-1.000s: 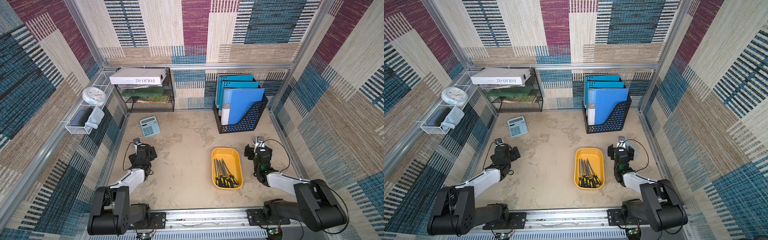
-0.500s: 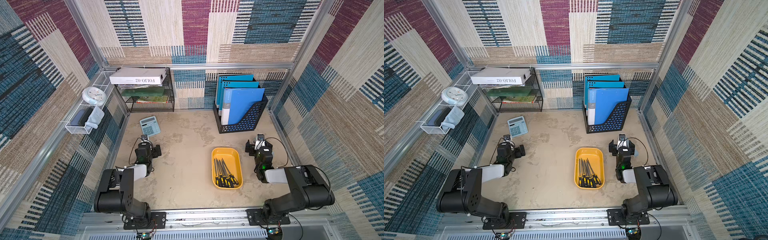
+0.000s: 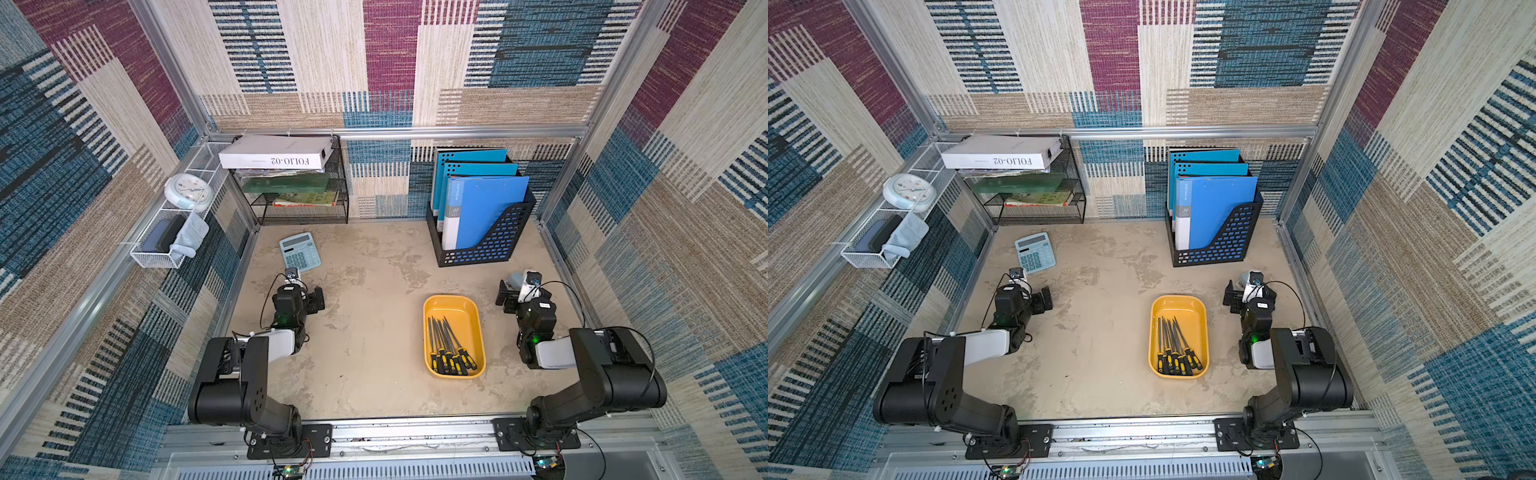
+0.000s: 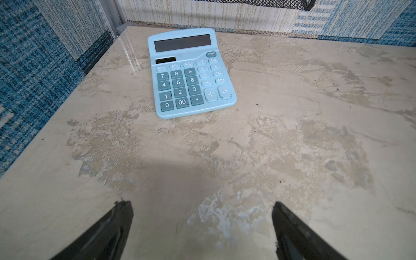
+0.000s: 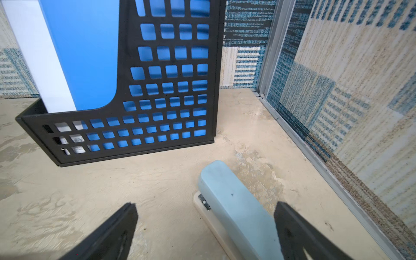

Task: Put the file tool into the storage box
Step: Reset both arms

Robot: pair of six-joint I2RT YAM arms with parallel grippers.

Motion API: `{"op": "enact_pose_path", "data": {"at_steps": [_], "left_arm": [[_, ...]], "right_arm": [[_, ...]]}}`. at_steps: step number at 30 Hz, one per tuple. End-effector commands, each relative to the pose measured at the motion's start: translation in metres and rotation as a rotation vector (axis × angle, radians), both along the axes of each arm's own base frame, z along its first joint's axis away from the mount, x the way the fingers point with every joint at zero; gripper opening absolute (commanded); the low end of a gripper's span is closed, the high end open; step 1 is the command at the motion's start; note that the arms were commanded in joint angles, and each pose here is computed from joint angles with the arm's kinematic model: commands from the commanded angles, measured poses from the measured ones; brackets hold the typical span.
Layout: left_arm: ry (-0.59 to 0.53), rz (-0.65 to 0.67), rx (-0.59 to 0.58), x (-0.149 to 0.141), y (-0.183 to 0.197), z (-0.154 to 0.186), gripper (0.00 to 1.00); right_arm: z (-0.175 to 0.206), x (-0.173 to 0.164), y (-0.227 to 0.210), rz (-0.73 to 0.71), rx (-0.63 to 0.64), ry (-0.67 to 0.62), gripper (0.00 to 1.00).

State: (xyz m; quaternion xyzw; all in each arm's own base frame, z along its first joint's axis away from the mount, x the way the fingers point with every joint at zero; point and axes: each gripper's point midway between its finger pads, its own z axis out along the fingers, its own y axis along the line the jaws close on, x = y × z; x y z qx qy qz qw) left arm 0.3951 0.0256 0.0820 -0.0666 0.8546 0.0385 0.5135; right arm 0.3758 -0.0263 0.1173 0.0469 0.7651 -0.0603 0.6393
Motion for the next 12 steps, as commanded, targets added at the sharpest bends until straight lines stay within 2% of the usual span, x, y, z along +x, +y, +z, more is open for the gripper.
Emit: {"op": "enact_pose_path", "data": {"at_steps": [1, 12], "left_arm": [[-0.027, -0.002, 0.012, 0.0043, 0.0007, 0.0072, 0.99], [-0.016, -0.005, 0.034, 0.0061, -0.0018, 0.0068, 1.00]], "right_arm": [[0.0094, 0.0018, 0.0011, 0.004, 0.011, -0.039, 1.00], [0.0093, 0.0020, 0.0005, 0.004, 0.014, -0.038, 0.99]]}}
